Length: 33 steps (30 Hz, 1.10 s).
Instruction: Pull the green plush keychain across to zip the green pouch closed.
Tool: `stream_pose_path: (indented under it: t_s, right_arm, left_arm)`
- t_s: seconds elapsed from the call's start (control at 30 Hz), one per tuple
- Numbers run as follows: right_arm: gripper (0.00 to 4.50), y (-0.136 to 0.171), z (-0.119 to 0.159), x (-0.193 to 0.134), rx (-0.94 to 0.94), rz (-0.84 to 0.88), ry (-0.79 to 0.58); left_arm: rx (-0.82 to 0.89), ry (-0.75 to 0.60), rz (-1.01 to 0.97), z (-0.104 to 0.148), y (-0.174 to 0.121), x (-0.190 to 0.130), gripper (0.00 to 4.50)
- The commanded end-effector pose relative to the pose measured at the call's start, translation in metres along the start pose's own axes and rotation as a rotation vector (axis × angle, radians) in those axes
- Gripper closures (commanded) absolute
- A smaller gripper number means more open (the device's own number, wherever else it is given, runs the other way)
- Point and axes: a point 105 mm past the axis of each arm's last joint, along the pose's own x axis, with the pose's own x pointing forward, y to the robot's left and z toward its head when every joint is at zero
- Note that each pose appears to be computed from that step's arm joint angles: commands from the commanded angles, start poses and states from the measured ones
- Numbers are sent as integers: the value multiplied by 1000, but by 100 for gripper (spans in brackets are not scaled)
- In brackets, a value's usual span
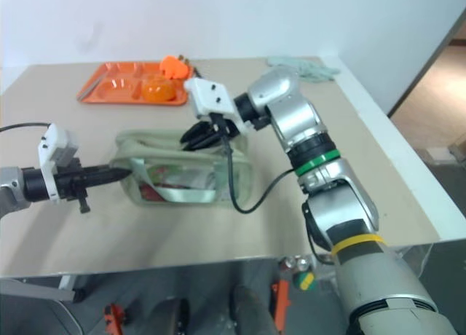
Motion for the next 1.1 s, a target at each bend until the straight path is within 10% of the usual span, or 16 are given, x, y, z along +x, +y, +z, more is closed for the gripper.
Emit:
stream_pose_path:
  t_s: [0.03,1.1]
  right_arm:
    - [386,1,14,2,-77,65,4]
    - [386,-15,0,36,-100,86,182]
  left_arm:
    - [19,-14,8,5,-2,-3,450]
    - [5,-26,18,3,-6,-1,450]
